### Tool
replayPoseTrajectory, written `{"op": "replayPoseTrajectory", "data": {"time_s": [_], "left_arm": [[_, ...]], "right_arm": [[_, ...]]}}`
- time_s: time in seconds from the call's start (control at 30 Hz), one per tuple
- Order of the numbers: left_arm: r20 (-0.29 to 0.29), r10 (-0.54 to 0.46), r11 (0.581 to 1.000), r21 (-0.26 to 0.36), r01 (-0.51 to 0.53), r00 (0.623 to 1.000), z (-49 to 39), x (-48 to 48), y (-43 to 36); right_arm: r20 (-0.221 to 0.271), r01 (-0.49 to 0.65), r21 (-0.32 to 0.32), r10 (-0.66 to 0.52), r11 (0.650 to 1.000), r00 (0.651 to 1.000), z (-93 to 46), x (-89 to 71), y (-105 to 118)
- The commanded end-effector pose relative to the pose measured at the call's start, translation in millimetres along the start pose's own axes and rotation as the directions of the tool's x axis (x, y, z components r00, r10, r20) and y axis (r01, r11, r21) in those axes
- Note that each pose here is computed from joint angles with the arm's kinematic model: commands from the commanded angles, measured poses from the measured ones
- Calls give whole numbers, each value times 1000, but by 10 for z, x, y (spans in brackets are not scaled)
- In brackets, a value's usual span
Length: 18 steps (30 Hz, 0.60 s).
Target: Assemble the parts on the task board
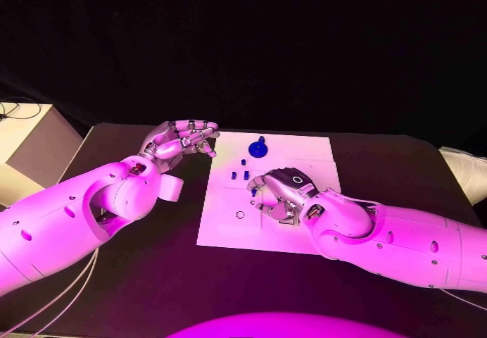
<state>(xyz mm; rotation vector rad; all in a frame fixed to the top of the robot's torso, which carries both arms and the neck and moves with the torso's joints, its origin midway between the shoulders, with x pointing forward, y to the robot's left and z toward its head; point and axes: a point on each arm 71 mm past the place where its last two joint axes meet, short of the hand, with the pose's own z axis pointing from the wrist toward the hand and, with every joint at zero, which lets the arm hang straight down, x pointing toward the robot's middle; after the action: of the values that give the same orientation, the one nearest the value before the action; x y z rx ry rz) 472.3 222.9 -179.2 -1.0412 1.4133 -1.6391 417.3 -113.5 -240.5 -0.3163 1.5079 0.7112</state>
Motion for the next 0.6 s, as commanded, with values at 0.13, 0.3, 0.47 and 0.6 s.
{"op": "replayPoseTrajectory", "data": {"time_s": [0.13,0.3,0.47,0.6], "left_arm": [[-24,-13,1000,-2,13,1000,4,16,9],[-25,-13,1000,-4,13,1000,3,12,14],[-24,-14,1000,-6,13,1000,5,10,20],[-24,-14,1000,-6,14,1000,8,10,24]], "right_arm": [[73,-102,72,96,992,993,-46,-157,-112],[56,-114,93,109,989,992,-67,-284,-236],[31,-142,96,139,985,990,-68,-324,-272],[26,-154,94,152,984,988,-60,-332,-268]]}}
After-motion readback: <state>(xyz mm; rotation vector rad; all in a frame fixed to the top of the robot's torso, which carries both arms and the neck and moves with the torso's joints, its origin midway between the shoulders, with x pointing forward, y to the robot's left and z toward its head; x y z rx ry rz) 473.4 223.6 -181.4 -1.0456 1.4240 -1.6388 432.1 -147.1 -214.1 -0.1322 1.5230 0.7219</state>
